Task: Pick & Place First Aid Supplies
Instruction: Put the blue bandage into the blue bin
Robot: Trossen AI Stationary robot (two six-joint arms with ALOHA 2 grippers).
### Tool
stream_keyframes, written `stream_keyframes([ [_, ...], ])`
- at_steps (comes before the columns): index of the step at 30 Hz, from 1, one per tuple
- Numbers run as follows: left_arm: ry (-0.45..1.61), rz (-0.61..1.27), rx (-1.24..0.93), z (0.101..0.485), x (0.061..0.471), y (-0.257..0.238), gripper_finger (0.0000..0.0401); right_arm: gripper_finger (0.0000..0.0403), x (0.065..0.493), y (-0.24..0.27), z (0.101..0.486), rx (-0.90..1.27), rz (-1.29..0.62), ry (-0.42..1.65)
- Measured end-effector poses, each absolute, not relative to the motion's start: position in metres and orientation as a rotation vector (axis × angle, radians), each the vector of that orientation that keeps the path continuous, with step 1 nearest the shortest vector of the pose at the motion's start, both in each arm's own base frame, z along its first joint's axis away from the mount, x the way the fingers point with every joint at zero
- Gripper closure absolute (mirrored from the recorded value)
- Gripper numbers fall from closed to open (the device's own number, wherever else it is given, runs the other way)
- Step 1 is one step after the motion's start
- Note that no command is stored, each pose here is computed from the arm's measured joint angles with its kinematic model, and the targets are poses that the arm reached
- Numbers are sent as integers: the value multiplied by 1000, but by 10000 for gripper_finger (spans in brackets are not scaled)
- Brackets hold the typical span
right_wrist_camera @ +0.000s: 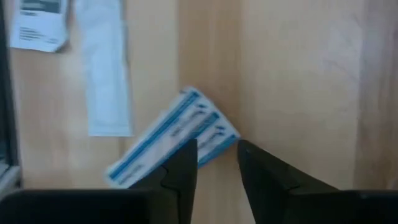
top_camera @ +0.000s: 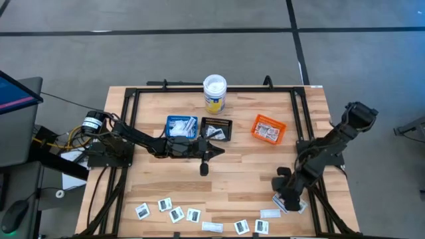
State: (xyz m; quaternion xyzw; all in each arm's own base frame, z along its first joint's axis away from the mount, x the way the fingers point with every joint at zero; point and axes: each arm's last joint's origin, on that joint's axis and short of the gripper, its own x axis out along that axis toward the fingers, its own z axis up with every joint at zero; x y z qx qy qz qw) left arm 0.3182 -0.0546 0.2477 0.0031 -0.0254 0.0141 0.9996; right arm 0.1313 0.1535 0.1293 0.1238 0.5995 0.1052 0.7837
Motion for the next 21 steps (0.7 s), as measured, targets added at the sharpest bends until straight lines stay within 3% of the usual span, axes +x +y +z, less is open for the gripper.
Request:
stream_keyframes([
  [6, -49, 28, 6, 248, 318, -55, 380, 262, 126, 167, 117, 46, 306, 1236],
  [12, -43, 27, 8, 247, 318, -55, 380, 254, 123, 173, 116, -37, 258, 1162],
  [16, -43, 27, 8, 247, 318, -55, 380, 286, 124, 172, 114, -35, 226, 1154],
  [21, -43, 26, 8, 247, 318, -55, 380, 357, 126, 171, 111, -102, 216, 1134],
])
